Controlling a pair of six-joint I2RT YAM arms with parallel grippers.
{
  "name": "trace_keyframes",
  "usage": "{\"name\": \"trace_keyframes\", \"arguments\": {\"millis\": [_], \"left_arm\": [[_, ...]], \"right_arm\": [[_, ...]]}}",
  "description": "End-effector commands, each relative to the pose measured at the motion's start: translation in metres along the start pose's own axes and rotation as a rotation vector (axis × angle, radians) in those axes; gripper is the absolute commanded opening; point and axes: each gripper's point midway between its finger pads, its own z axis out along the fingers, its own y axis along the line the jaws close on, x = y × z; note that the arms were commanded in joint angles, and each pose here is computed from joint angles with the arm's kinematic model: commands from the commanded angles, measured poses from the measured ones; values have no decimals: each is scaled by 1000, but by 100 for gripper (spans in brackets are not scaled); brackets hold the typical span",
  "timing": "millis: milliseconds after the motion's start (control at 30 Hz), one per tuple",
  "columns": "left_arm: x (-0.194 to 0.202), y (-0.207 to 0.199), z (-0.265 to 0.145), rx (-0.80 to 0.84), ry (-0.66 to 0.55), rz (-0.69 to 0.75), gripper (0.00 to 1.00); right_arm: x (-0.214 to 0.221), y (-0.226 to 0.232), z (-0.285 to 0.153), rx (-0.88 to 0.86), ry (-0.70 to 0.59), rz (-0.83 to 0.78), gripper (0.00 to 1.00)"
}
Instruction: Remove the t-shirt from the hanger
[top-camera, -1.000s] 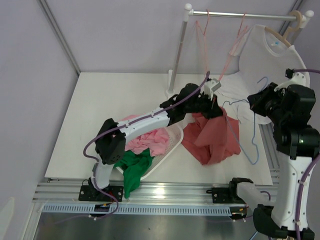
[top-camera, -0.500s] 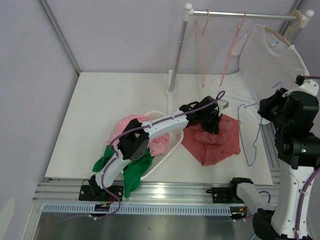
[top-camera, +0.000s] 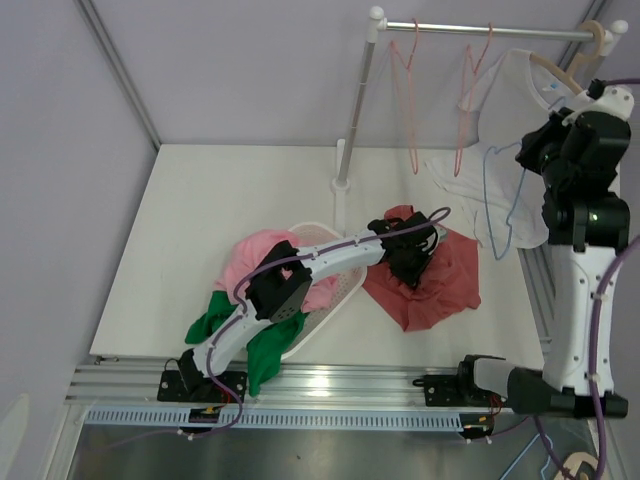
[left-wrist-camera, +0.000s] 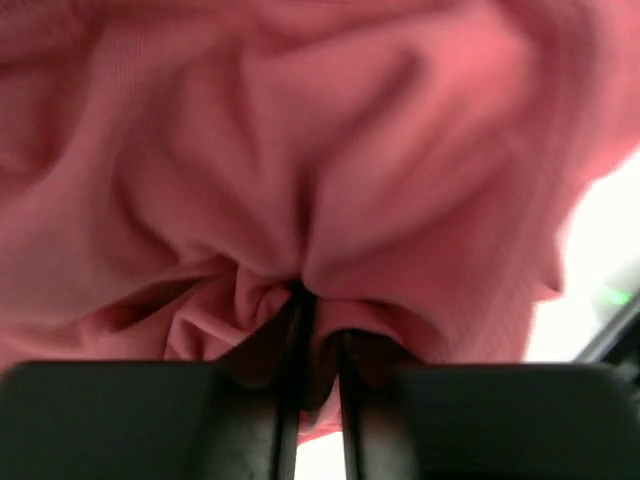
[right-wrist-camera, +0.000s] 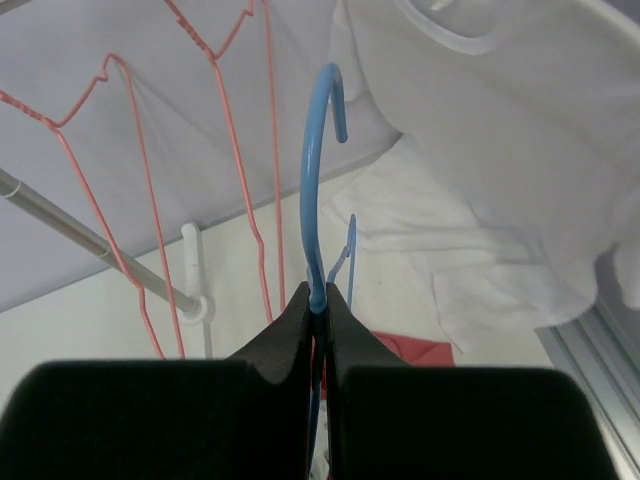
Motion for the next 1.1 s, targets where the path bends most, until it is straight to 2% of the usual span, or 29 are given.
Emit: {"name": "trace_keyframes", "arguments": {"millis": [0,33,100,133,167,267,467,600,633,700,833,933,1000,1033,1067], "left_arm": [[9,13,4,-43,47,5,22],[8,11,4,-21,47,3,39],[4,4,4,29,39,24,58],[0,-3,1,65,33,31,98],[0,-4,1,70,36,38,99],[-3,-2,1,61,25,51,99],[-6,4,14,42,47,33,100],[5,24,27,-51,87,29,98],[6,25,30,-54,88,36,90],[12,32,36,-80,101,17,87],[19,39,44,-106,115,14,67],[21,41,45,-118,117,17,61],[21,41,46,-122,112,10,50],[21,41,45,-125,112,10,39],[21,41,45,-122,112,1,32]], "right_arm": [[-20,28,39,-142,-56,-24,0],[-28,36,46,-183,-90,-26,0],[-28,38,65,-215,-91,-31,0],[-39,43,70,-247,-126,-34,0],[-37,38,85,-245,-113,-31,0],[-49,50,93,-317,-134,-49,0],[-61,57,115,-357,-187,-76,0],[-72,64,123,-384,-230,-93,0],[-74,65,128,-391,-250,-102,0],[-76,64,137,-383,-261,-125,0],[-80,64,160,-377,-250,-144,0],[-71,64,183,-388,-224,-140,0],[-67,64,199,-384,-215,-136,0],[-65,63,204,-382,-208,-136,0],[-70,64,205,-383,-219,-138,0]]}}
